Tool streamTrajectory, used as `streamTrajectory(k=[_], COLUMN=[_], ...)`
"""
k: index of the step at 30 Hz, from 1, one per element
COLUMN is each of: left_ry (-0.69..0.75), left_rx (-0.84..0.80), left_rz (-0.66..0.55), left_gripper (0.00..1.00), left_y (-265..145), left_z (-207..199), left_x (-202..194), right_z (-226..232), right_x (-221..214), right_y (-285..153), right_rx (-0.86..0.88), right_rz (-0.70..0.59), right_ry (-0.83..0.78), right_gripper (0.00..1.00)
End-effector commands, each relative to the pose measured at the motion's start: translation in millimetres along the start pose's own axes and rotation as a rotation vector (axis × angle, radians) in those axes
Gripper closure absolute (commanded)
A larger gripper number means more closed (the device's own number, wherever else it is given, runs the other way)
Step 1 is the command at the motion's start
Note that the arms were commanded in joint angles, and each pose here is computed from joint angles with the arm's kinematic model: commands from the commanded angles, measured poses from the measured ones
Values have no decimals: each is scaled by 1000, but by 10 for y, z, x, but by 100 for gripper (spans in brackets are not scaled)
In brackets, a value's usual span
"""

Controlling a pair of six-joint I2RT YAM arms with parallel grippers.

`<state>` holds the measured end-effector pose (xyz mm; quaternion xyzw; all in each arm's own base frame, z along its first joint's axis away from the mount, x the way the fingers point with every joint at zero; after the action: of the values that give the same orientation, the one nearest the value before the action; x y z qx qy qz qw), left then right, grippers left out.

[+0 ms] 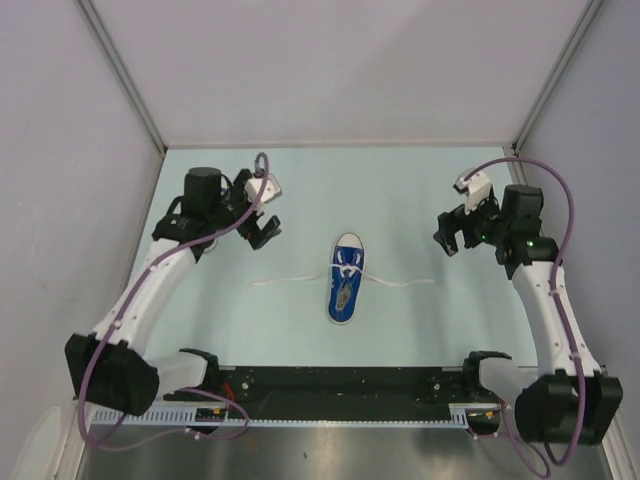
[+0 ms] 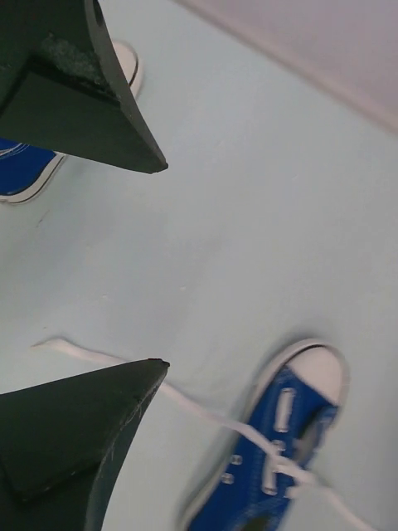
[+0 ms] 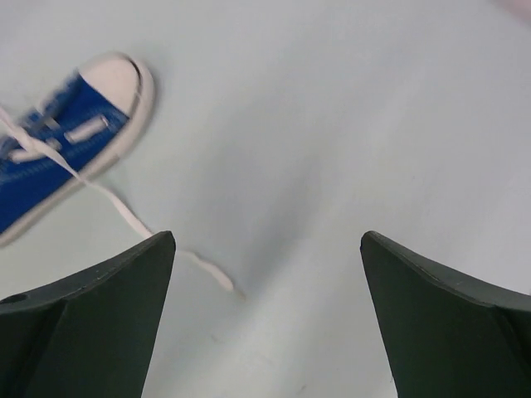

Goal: Tie the shoes

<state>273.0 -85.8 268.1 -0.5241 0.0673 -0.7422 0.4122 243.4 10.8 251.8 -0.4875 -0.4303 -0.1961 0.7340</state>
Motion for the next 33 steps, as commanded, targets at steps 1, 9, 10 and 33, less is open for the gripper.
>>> streamTrajectory(k=[1, 9, 10, 33], left_ry=[-67, 130, 205, 264], left_rx=[74, -139, -193, -452], left_rz=[-207, -48, -9, 206], left_gripper=[0, 9, 10, 60], left_y=[-221, 134, 271, 1450], left_z=[40, -257, -391, -936], left_x=[368, 14, -82, -461], right_z=[287, 527, 556, 417], right_x=[325, -8, -80, -578], right_y=[-139, 247, 296, 903], right_rx=[127, 293, 318, 339], right_rz=[-168, 115, 166, 483], right_ry=[-95, -196, -206, -53], right_gripper=[0, 0, 0, 17])
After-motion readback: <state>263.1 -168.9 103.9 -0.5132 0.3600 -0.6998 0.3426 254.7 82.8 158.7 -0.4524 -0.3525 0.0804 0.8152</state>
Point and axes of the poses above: each gripper's point midway between its finger pads, its own y axis out along the fingers, its own z axis along the line the jaws close on, x = y × z, the point moved 10 cm from there along -y, back along the fingers, and after that the axes turned 15 degrees about y, right-handed, at the moved point
